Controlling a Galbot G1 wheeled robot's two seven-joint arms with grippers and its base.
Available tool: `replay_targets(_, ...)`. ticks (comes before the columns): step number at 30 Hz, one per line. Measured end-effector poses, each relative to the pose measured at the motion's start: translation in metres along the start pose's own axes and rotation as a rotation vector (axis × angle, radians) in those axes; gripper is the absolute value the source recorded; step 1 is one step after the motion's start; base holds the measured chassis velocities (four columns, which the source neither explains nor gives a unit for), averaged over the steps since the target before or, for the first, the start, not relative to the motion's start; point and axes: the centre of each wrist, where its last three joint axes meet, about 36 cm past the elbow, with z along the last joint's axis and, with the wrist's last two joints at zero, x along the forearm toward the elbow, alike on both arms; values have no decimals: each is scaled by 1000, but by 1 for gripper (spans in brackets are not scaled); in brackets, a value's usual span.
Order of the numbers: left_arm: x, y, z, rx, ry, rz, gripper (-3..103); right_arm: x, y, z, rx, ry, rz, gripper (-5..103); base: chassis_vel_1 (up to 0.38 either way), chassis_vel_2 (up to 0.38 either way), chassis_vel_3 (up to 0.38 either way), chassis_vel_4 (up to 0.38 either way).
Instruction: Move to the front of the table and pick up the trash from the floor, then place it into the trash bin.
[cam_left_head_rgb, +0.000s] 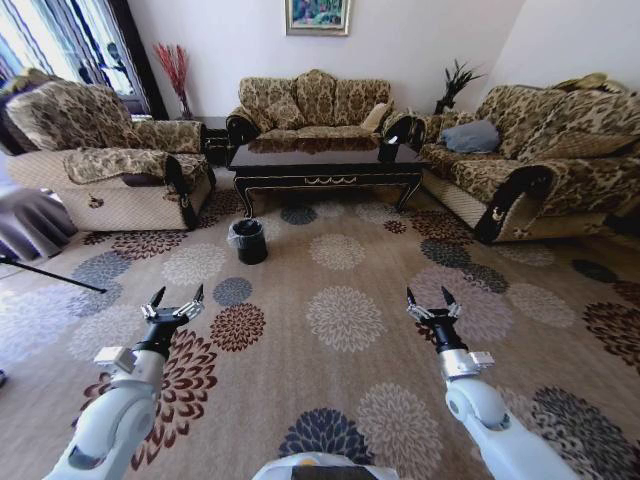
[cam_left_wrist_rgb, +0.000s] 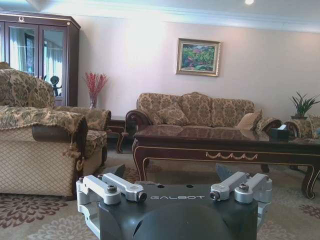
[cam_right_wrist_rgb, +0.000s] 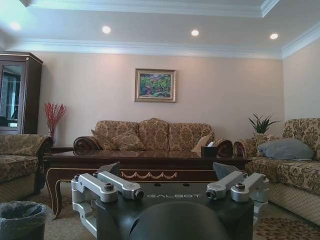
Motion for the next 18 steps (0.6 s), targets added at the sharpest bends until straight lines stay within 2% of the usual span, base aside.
replay_targets(18,4,-2,-2,-1,-3,1,100,1,1,0,2,-3,-3,100,0,0,0,0)
